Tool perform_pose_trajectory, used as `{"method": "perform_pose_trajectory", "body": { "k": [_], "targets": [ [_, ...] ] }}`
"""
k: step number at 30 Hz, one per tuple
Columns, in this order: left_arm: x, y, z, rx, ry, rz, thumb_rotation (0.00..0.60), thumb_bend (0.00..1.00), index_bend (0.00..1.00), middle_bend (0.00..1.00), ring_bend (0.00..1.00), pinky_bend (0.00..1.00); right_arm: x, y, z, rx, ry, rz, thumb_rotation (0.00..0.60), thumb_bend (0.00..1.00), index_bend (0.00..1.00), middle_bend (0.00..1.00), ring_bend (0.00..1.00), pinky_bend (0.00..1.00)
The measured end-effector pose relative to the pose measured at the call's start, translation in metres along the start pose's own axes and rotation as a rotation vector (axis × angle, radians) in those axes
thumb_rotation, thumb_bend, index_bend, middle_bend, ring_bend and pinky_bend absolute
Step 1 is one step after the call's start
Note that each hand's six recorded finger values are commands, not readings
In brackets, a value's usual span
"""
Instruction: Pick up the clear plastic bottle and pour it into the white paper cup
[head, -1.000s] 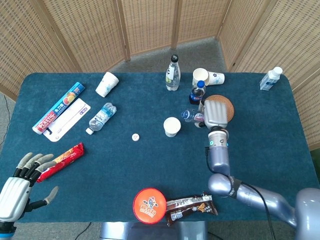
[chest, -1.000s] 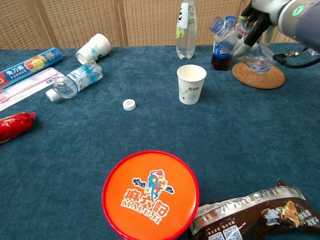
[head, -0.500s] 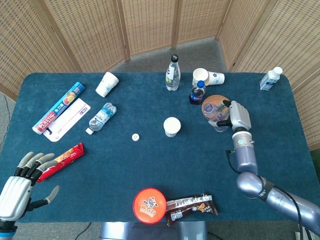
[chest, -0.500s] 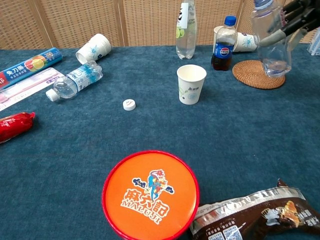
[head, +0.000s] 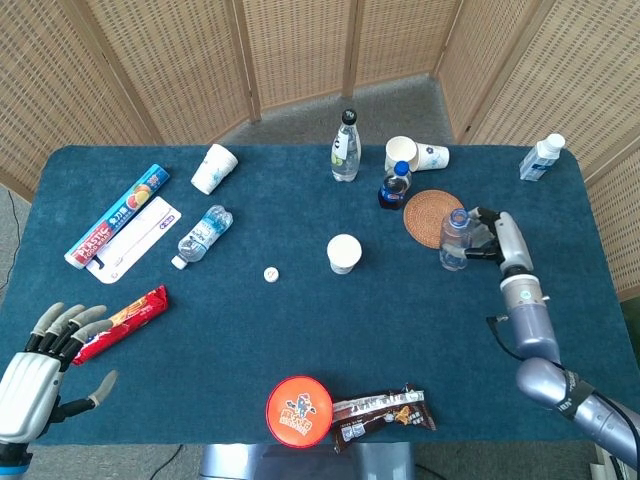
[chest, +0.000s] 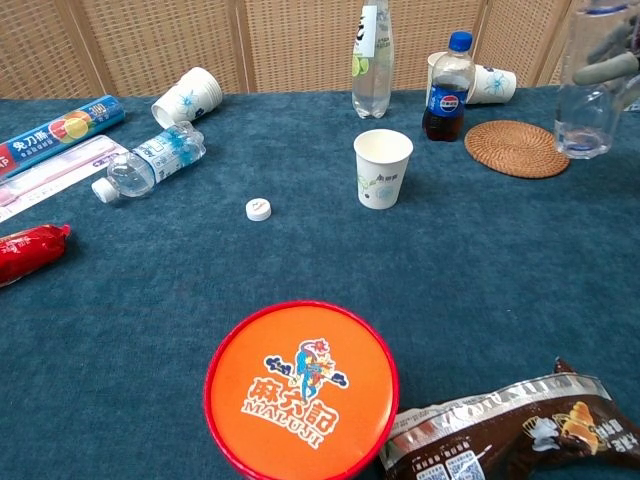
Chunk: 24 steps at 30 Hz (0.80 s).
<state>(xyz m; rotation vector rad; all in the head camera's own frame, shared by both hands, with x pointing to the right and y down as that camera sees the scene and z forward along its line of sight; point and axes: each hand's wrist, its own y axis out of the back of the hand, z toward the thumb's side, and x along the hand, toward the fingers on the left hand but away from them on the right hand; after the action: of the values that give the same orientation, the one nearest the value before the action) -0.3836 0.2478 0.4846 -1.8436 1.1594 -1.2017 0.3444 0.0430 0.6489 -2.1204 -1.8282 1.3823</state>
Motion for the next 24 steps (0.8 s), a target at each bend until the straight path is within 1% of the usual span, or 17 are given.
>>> {"method": "perform_pose_trajectory", "body": {
  "k": [7,17,24],
  "targets": [
    [0.000,0.001,0.003,0.007,-0.003,0.000,0.492,0.38,0.22,0.19,0.14,0.05,0.002,0.009,-0.026,-0.020,-0.007,-0.007,0.600,0.14,0.65,0.62,0.57,0.52],
    [0.000,0.003,0.005,0.017,0.000,0.000,0.494,0.38,0.22,0.19,0.14,0.05,0.001,0.006,-0.050,-0.034,-0.005,0.002,0.600,0.14,0.65,0.62,0.57,0.52],
    [-0.003,0.006,0.006,0.026,0.005,0.003,0.492,0.38,0.22,0.19,0.14,0.05,-0.001,0.005,-0.067,-0.063,-0.011,-0.002,0.600,0.14,0.65,0.62,0.55,0.52]
  ]
}}
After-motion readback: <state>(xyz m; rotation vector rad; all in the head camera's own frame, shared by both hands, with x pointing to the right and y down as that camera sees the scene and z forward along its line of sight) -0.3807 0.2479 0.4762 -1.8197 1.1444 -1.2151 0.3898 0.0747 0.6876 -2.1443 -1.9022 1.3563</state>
